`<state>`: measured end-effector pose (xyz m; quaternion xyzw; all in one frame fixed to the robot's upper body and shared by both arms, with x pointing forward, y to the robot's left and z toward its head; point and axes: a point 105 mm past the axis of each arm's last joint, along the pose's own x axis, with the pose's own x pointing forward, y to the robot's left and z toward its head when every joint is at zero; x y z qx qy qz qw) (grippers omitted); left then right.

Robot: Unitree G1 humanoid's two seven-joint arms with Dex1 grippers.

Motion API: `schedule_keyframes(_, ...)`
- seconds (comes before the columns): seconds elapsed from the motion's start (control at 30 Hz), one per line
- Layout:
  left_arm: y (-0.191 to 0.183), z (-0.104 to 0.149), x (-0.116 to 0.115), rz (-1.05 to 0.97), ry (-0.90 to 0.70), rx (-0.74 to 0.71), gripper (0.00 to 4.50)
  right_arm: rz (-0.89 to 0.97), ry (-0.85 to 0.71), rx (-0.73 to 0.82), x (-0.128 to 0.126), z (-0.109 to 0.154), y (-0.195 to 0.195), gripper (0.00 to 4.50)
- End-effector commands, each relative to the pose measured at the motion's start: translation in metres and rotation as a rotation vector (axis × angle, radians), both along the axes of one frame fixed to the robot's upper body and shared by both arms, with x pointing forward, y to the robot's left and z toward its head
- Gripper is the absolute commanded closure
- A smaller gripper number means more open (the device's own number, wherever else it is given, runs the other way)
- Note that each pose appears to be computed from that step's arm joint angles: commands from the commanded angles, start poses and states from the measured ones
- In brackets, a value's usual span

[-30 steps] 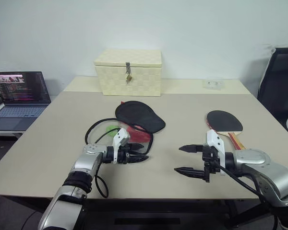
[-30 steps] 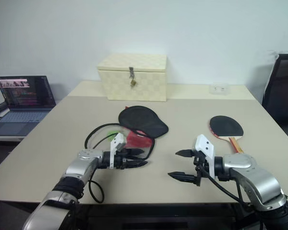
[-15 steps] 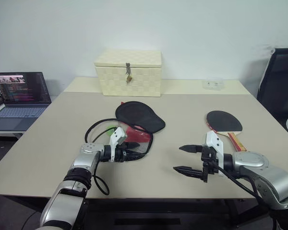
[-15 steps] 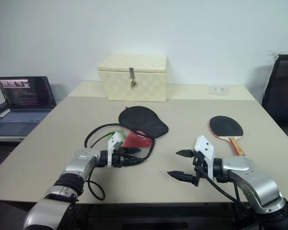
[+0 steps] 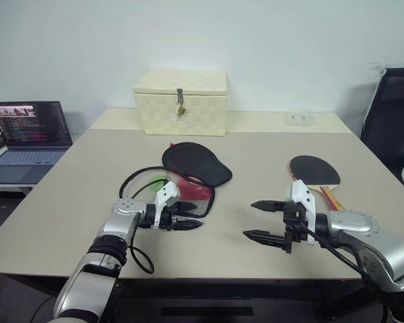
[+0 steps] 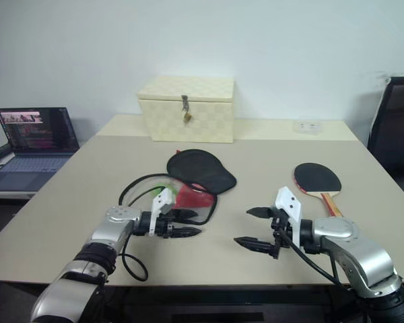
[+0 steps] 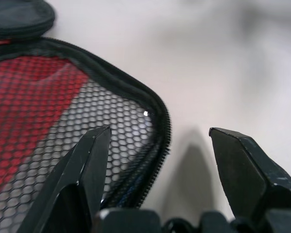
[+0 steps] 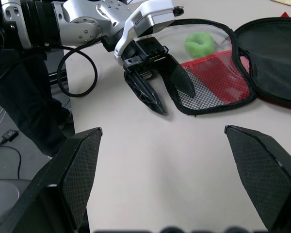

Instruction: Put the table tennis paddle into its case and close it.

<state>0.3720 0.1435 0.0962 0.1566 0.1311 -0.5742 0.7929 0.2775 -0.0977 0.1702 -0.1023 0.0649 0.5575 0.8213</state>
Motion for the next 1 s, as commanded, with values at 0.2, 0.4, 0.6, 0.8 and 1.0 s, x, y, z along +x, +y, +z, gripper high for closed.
schedule_keyframes(0.2,0.006,-0.016,-0.002,-0.011,0.024,0.080,2.64,0.010,-0.043,-0.001,-0.003,0.014,-0.003,0.00)
schedule_keyframes(0.4,-0.003,-0.017,0.000,-0.006,0.037,0.038,4.48,-0.007,-0.054,0.006,-0.002,0.017,-0.005,0.00)
schedule_keyframes(0.6,-0.012,-0.020,-0.011,-0.123,0.059,0.074,4.48,-0.043,-0.070,0.000,0.001,0.022,-0.014,0.00)
schedule_keyframes(0.8,-0.025,-0.016,-0.029,-0.359,0.085,0.155,4.48,-0.080,-0.081,0.005,0.002,0.027,-0.022,0.00)
schedule_keyframes(1.0,-0.031,-0.018,-0.052,-0.550,0.095,0.256,4.48,-0.089,-0.079,0.013,-0.001,0.027,-0.022,0.00)
